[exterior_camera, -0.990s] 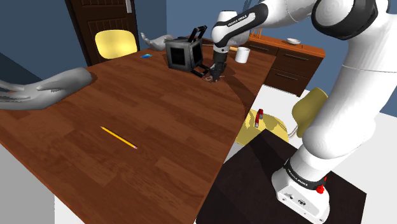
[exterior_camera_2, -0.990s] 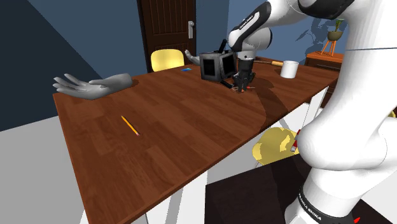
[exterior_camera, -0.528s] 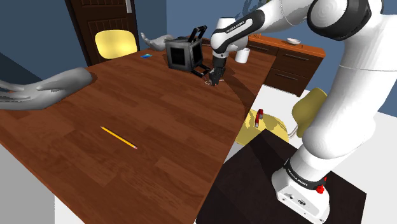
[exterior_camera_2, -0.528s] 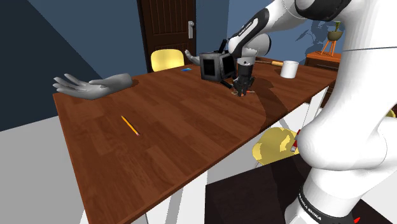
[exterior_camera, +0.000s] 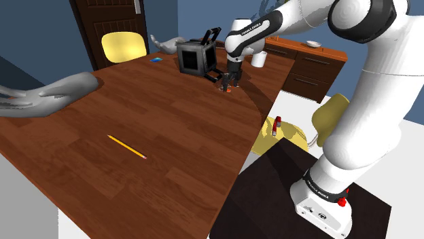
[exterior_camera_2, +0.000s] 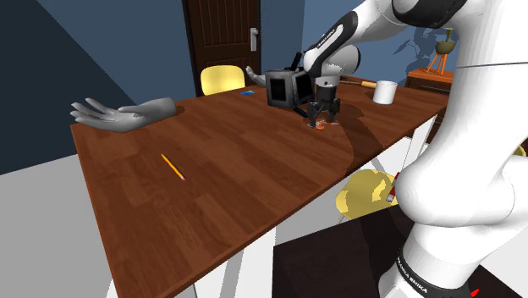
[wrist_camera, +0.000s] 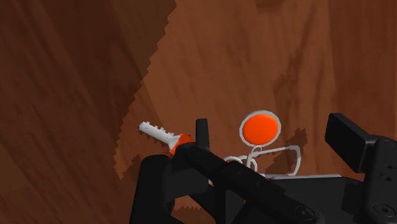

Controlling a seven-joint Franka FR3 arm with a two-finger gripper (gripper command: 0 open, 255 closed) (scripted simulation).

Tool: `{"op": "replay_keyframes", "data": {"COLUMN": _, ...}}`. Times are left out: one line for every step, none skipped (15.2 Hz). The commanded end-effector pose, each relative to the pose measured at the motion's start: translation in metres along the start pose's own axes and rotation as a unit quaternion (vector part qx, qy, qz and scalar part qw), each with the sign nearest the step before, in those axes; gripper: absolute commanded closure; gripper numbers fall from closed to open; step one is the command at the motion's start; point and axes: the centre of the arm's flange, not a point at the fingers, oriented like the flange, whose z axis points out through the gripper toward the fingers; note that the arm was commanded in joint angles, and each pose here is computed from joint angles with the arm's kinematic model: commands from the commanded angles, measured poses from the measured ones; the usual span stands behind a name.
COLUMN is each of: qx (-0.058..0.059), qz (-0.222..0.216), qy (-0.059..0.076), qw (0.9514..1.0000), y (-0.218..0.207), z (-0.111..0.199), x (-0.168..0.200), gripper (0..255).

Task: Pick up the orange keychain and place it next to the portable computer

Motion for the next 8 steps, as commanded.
{"op": "replay_keyframes", "data": {"qx": 0.000, "qz": 0.000, "qy": 0.000, "qw": 1.0000, "y": 0.000, "z": 0.000, "x": 0.000, "gripper": 0}}
{"op": "replay_keyframes", "data": {"qx": 0.000, "qz": 0.000, "qy": 0.000, "qw": 1.0000, "y": 0.000, "z": 0.000, "x": 0.000, "gripper": 0}}
{"op": "replay_keyframes", "data": {"qx": 0.000, "qz": 0.000, "qy": 0.000, "qw": 1.0000, "y": 0.000, "z": -0.013, "x": 0.000, "gripper": 0}}
{"op": "replay_keyframes", "data": {"qx": 0.000, "qz": 0.000, "qy": 0.000, "qw": 1.0000, "y": 0.000, "z": -0.026, "x": 0.000, "gripper": 0}}
{"op": "replay_keyframes", "data": {"qx": 0.000, "qz": 0.000, "qy": 0.000, "qw": 1.0000, "y": 0.000, "z": -0.040, "x": 0.000, "gripper": 0}}
{"op": "replay_keyframes", "data": {"qx": 0.000, "qz": 0.000, "qy": 0.000, "qw": 1.0000, "y": 0.000, "z": -0.050, "x": 0.000, "gripper": 0}}
{"op": "replay_keyframes", "data": {"qx": 0.000, "qz": 0.000, "qy": 0.000, "qw": 1.0000, "y": 0.000, "z": -0.050, "x": 0.000, "gripper": 0}}
{"op": "replay_keyframes", "data": {"qx": 0.000, "qz": 0.000, "qy": 0.000, "qw": 1.0000, "y": 0.000, "z": -0.050, "x": 0.000, "gripper": 0}}
